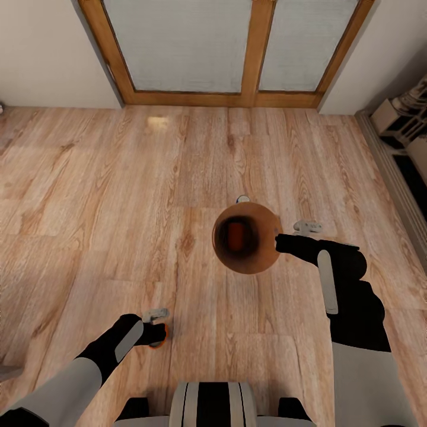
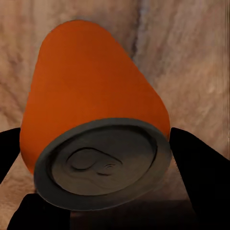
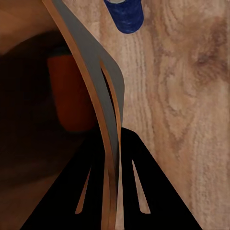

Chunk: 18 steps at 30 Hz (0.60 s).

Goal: Put the three can of soda from the living room inside the tash can in the kitchen.

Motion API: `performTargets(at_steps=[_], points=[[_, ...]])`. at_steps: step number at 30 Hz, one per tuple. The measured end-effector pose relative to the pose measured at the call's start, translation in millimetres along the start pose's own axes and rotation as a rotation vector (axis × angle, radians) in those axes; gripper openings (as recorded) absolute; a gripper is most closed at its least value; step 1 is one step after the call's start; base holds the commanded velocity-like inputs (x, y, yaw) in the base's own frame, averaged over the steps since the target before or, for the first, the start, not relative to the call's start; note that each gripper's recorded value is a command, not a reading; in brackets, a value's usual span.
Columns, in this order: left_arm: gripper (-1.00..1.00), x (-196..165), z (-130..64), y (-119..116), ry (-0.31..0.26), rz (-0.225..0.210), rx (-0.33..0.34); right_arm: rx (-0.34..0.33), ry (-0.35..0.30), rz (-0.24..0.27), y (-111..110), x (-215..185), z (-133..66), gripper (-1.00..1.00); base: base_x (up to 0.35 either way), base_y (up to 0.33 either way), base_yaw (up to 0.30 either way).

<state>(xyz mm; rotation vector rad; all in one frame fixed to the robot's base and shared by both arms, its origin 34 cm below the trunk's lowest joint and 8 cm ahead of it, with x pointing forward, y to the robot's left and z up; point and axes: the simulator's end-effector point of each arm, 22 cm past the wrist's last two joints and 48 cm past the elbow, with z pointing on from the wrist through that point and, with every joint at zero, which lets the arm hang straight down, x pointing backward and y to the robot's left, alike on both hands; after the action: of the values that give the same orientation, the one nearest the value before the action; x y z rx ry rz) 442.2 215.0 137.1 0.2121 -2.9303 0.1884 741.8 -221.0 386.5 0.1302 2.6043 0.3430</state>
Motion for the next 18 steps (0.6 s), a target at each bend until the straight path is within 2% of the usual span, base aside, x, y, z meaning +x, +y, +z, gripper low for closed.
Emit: performTargets(at_steps=[7,12,18], points=[[-1.0,-2.6,-16.2,-5.0,-0.007,0.002,0.008,0.001,0.001,-0.001,4.2,-9.4,-10.9,-1.0,0.0,0.0,0.0],[-1.0,-6.4,-29.1,-13.0,-0.018,0.023,0.016,-0.003,0.003,-0.002,8.5,-16.1,-18.5,-1.0,0.0,0.0,0.0],[-1.0,-17.0,-47.3,-24.5,-0.046,0.039,0.035,-0.006,0.018,-0.047,24.5,-19.5,-24.8,-1.0,0.0,0.0,0.0]])
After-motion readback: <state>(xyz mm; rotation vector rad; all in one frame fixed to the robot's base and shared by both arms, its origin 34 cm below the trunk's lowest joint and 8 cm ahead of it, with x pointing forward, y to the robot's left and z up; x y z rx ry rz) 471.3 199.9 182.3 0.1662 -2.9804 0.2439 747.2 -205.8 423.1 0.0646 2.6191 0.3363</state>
